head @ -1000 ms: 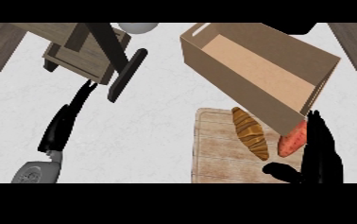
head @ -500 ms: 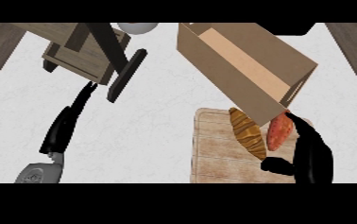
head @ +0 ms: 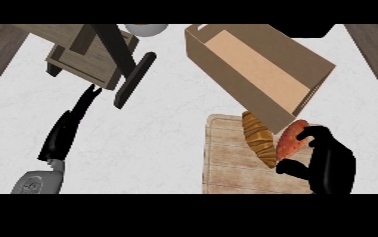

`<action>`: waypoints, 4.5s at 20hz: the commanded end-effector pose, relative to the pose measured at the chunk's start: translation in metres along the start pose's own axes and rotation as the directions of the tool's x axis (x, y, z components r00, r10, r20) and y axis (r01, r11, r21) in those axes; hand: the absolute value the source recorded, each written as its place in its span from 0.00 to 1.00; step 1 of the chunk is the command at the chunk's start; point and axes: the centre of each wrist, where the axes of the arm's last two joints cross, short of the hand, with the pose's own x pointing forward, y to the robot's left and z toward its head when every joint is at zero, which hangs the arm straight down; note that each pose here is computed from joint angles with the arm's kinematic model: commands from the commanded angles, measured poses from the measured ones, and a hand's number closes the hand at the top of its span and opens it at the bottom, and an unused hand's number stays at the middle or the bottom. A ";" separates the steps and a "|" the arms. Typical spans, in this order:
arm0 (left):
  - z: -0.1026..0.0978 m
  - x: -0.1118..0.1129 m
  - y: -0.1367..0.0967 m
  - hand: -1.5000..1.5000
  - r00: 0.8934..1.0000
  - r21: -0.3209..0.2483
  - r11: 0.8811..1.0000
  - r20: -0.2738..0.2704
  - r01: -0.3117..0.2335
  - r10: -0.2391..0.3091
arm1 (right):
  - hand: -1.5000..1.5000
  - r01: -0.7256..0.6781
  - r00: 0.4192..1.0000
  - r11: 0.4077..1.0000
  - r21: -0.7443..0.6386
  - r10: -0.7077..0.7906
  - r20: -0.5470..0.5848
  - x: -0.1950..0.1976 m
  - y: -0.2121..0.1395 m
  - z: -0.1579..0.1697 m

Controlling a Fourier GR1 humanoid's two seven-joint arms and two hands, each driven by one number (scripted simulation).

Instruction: Pick the sweet potato from the cutting board and place it in the cardboard box

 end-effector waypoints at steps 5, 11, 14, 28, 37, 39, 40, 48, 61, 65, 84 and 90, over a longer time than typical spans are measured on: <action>-0.012 0.018 -0.007 0.50 0.997 -0.045 0.999 0.070 0.013 -0.010 | 1.00 -0.154 0.825 0.975 0.159 0.038 0.564 0.045 0.006 0.026; -0.019 0.029 -0.025 0.50 0.995 -0.096 0.995 0.099 0.013 -0.004 | 1.00 -0.371 0.307 0.879 0.301 -0.190 0.933 0.075 -0.003 0.058; -0.015 0.014 -0.024 0.50 0.998 -0.058 0.998 0.055 0.009 -0.006 | 1.00 -0.347 0.192 0.872 0.344 -0.293 0.937 0.103 -0.031 0.049; -0.004 0.010 -0.011 0.50 1.000 -0.011 1.000 0.025 0.003 -0.003 | 1.00 -0.095 0.407 0.953 0.287 -0.226 0.885 0.126 -0.200 -0.050; 0.005 0.003 -0.018 0.50 0.999 -0.024 1.000 0.046 0.003 -0.002 | 1.00 0.014 0.581 0.949 0.316 -0.265 0.770 0.145 -0.209 -0.141; -0.006 0.023 -0.014 0.50 0.999 -0.007 1.000 0.045 0.004 -0.004 | 1.00 -0.019 0.621 0.948 0.319 -0.239 0.746 0.159 -0.194 -0.148; -0.003 0.002 -0.004 0.50 0.999 -0.023 1.000 0.032 -0.006 0.006 | 1.00 -0.012 0.611 0.949 0.316 -0.243 0.753 0.147 -0.224 -0.163; -0.022 0.022 -0.015 0.50 0.999 -0.011 1.000 0.046 -0.007 0.008 | 1.00 -0.147 0.664 0.942 0.301 -0.131 0.736 0.135 -0.154 -0.219; -0.009 0.013 -0.005 0.50 0.999 -0.018 1.000 0.049 -0.004 0.005 | 0.00 -0.096 0.643 0.734 0.672 -0.469 0.605 0.139 -0.057 -0.235; -0.012 0.015 -0.007 0.50 0.999 -0.015 1.000 0.050 0.002 -0.001 | 0.00 0.179 0.536 0.616 0.767 -0.715 0.449 0.147 -0.055 -0.238; -0.015 0.017 -0.021 0.50 0.997 -0.038 0.999 0.076 0.003 0.000 | 0.00 0.711 0.341 0.290 0.641 -0.939 0.047 0.047 -0.051 -0.293; -0.017 0.023 -0.016 0.50 0.994 -0.057 0.998 0.110 0.021 -0.015 | 0.00 0.781 0.317 0.312 0.541 -0.944 0.086 -0.003 -0.073 -0.305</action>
